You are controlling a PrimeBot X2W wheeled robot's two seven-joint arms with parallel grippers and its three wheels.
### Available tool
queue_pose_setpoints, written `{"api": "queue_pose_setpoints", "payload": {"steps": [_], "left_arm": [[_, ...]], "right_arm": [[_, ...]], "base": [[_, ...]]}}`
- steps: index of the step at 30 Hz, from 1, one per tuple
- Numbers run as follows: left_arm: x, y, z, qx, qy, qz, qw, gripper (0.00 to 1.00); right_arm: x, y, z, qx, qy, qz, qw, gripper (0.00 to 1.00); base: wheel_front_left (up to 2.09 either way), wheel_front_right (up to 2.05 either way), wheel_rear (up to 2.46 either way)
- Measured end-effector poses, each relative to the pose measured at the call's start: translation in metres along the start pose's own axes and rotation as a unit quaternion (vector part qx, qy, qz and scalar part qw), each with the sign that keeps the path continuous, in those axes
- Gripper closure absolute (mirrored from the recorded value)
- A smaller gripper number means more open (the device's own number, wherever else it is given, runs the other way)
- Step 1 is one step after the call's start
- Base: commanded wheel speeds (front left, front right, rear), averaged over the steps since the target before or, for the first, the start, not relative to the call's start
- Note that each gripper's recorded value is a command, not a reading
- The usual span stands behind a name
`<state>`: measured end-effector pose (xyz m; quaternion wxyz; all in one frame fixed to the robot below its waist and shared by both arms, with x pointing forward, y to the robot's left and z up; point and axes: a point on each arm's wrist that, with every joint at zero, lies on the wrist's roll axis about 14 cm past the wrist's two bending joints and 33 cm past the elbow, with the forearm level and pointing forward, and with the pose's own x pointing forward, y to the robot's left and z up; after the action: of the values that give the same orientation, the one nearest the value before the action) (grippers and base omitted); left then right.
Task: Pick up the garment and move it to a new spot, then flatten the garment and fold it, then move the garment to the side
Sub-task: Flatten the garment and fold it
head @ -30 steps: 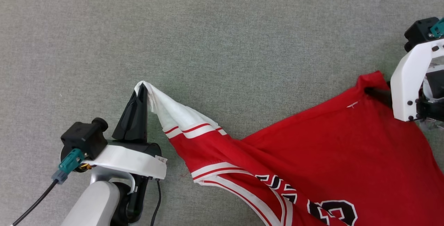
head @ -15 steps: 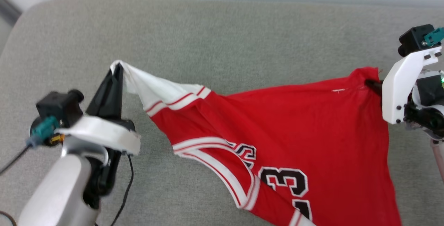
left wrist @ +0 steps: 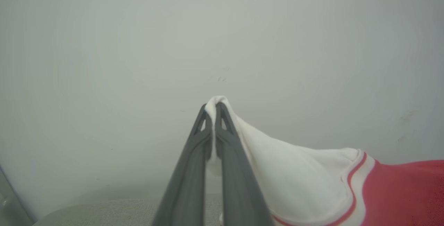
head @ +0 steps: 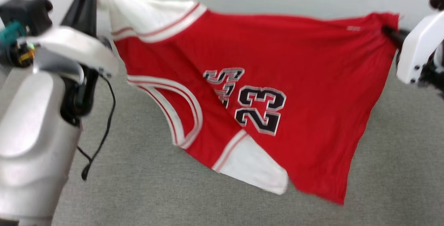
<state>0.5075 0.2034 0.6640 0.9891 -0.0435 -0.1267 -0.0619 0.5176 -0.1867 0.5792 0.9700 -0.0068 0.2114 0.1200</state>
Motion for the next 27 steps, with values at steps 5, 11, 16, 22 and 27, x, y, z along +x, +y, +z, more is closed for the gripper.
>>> {"api": "queue_pose_setpoints", "payload": {"steps": [5, 11, 16, 22, 27], "left_arm": [[0.036, -0.007, 0.032, 0.011, -0.037, -0.015, 0.999, 1.0], [0.084, -0.003, 0.069, 0.017, -0.092, -0.014, 0.995, 1.0], [0.122, 0.003, 0.086, 0.037, -0.128, -0.013, 0.991, 1.0], [0.162, 0.01, 0.083, 0.048, -0.154, -0.012, 0.987, 1.0], [0.195, 0.014, 0.052, 0.047, -0.153, -0.014, 0.987, 1.0]], "right_arm": [[-0.004, -0.014, 0.045, -0.022, -0.063, -0.024, 0.998, 1.0], [0.009, -0.026, 0.097, -0.037, -0.135, -0.035, 0.99, 1.0], [0.023, -0.035, 0.142, -0.052, -0.213, -0.046, 0.974, 1.0], [0.055, -0.044, 0.165, -0.07, -0.263, -0.057, 0.961, 1.0], [0.097, -0.051, 0.16, -0.073, -0.274, -0.056, 0.957, 1.0]], "base": [[0.0, 0.0, 0.0], [0.0, 0.0, 0.0], [0.0, 0.0, 0.0], [0.0, 0.0, 0.0], [0.0, 0.0, 0.0]]}}
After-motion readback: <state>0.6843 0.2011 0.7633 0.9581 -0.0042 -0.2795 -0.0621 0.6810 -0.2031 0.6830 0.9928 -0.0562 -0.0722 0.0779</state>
